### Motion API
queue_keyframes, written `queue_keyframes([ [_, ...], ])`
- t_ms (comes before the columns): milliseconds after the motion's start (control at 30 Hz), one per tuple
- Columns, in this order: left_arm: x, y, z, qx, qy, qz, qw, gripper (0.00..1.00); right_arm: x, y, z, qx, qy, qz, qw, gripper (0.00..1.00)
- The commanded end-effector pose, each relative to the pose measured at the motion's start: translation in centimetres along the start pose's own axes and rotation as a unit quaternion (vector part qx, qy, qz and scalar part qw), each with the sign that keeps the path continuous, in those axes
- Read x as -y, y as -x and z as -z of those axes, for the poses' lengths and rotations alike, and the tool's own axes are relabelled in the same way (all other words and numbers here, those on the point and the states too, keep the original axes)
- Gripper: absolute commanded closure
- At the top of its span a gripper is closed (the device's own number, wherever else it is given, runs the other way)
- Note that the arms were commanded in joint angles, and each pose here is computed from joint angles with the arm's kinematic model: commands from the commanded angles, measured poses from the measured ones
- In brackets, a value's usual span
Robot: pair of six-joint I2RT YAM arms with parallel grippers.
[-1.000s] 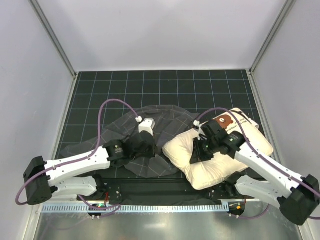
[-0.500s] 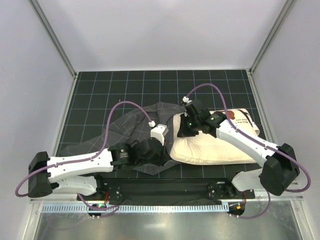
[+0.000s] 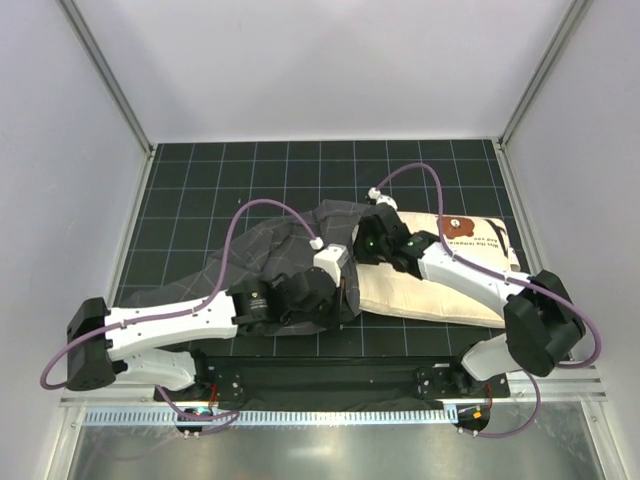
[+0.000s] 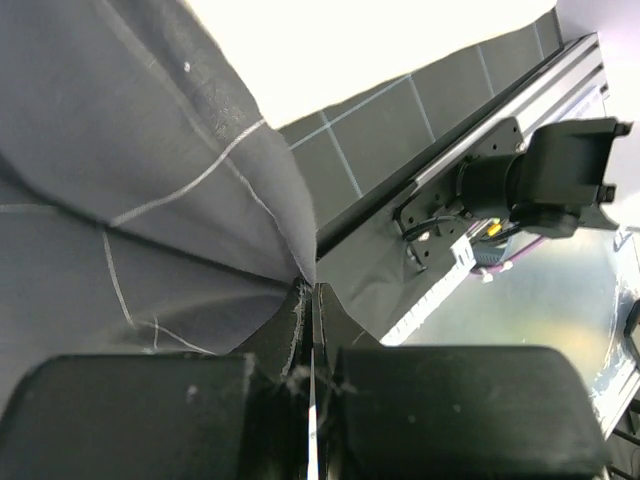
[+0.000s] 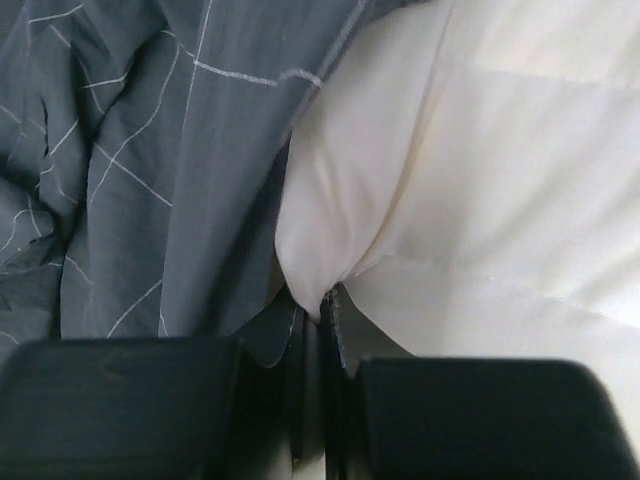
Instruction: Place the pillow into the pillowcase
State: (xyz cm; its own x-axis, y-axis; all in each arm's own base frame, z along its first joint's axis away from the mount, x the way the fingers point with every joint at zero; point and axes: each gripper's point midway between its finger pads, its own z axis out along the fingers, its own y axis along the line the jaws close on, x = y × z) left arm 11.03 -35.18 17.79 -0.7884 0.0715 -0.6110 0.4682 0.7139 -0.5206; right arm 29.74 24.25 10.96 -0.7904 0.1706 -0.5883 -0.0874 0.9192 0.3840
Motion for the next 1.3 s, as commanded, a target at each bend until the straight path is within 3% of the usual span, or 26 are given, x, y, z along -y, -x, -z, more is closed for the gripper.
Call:
queue_keyframes([
  [0, 4.3, 3.0, 0.4, 0.026, -0.064, 0.007, 0.998, 1.00, -3.9, 3.7, 1.4, 0.096, 0.104, -0.040, 0.989, 0.88],
  [100, 4.4, 2.6, -1.2, 0.012, -0.056, -0.001, 0.998, 1.00, -3.6, 4.3, 3.6, 0.113, 0.108, -0.037, 0.987, 0.62],
  [200, 3.5, 2.0, -2.6, 0.006, -0.036, -0.004, 0.999, 1.00, -1.7, 5.7, 6.5, 0.129, 0.075, -0.034, 0.988, 0.49],
  [333, 2.0, 1.8, -3.8, 0.008, -0.010, -0.003, 1.000, 1.00, 2.0, 5.7, 8.8, 0.099, 0.033, -0.041, 0.994, 0.38],
  [533, 2.4, 1.5, -5.0, -0.003, -0.017, -0.031, 0.999, 1.00, 9.1, 5.9, 11.0, 0.109, -0.049, -0.058, 0.991, 0.26],
  [667, 4.1, 0.7, -6.8, -0.031, -0.040, -0.050, 0.997, 1.00, 9.8, 3.9, 10.0, 0.071, -0.036, -0.052, 0.995, 0.26],
  [733, 4.3, -0.9, -7.9, -0.061, -0.027, -0.092, 0.994, 1.00, 10.1, 2.3, 8.5, 0.052, -0.027, -0.057, 0.997, 0.26],
  [767, 6.2, 0.3, -7.5, -0.026, -0.006, -0.121, 0.992, 0.96, 9.9, 1.7, 8.0, 0.044, -0.017, -0.060, 0.997, 0.26],
  [867, 3.9, 0.1, -7.5, -0.037, 0.085, -0.169, 0.981, 0.73, 10.6, 0.3, 6.9, 0.035, -0.018, -0.066, 0.997, 0.26],
  [933, 4.3, 1.1, -6.9, -0.033, 0.085, -0.169, 0.981, 0.59, 10.9, 0.1, 6.9, 0.033, -0.024, -0.064, 0.997, 0.26],
  [967, 3.9, 1.1, -6.4, -0.039, 0.091, -0.168, 0.981, 0.42, 11.2, 0.4, 7.0, 0.039, -0.034, -0.064, 0.997, 0.26],
  [1033, 3.6, 2.2, -5.0, -0.032, 0.093, -0.153, 0.983, 0.32, 11.4, 0.7, 7.3, 0.044, -0.040, -0.062, 0.996, 0.26],
  [1267, -3.6, 6.5, -0.4, 0.010, 0.182, -0.081, 0.980, 0.17, 12.0, 1.0, 7.8, 0.049, -0.054, -0.063, 0.995, 0.28],
])
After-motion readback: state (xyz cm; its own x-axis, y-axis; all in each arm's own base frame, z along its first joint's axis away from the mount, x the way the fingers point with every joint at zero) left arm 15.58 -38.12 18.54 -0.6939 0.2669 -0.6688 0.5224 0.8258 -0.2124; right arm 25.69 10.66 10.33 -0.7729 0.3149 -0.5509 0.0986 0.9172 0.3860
